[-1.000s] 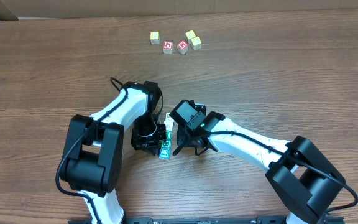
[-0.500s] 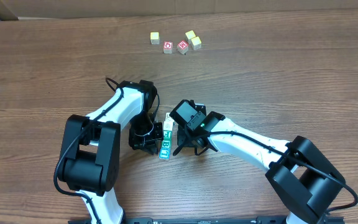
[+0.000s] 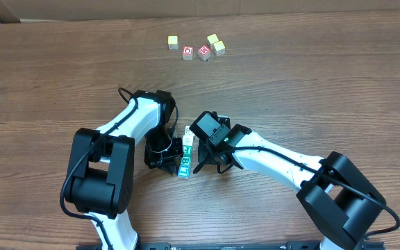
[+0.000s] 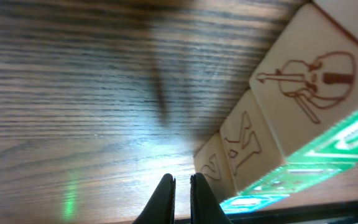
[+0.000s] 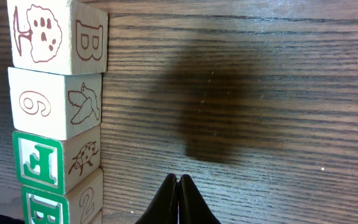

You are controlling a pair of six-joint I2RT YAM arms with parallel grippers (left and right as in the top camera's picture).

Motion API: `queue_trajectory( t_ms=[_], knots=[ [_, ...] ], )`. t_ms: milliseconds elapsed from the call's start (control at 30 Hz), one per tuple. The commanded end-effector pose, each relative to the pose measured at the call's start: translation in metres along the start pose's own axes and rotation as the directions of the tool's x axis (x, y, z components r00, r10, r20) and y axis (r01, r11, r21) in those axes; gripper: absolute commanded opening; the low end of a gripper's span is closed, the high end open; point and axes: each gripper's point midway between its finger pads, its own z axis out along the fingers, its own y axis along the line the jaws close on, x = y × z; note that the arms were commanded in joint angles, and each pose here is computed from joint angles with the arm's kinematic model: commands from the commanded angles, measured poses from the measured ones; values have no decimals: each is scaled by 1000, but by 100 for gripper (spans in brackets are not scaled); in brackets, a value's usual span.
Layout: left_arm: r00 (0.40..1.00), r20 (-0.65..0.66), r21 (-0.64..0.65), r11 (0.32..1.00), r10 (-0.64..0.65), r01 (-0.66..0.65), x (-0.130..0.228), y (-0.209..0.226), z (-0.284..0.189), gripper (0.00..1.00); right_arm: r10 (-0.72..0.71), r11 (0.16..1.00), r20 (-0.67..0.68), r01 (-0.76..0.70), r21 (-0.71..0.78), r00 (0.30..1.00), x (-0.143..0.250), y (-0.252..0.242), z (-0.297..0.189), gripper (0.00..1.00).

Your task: Flip 5 blocks

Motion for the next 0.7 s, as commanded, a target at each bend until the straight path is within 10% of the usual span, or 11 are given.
queue_trajectory(
  t_ms=[0,667],
  knots=[
    [1000,-20,28,1000,-4,5,3,-4,2,4,5,1000,15,-5,8,1000,-2,-2,-1,5],
    [997,67,-10,999,-33,34,-21,14,-3,4,6,1000,24,-6,0,1000,-4,-1,-1,5]
  ],
)
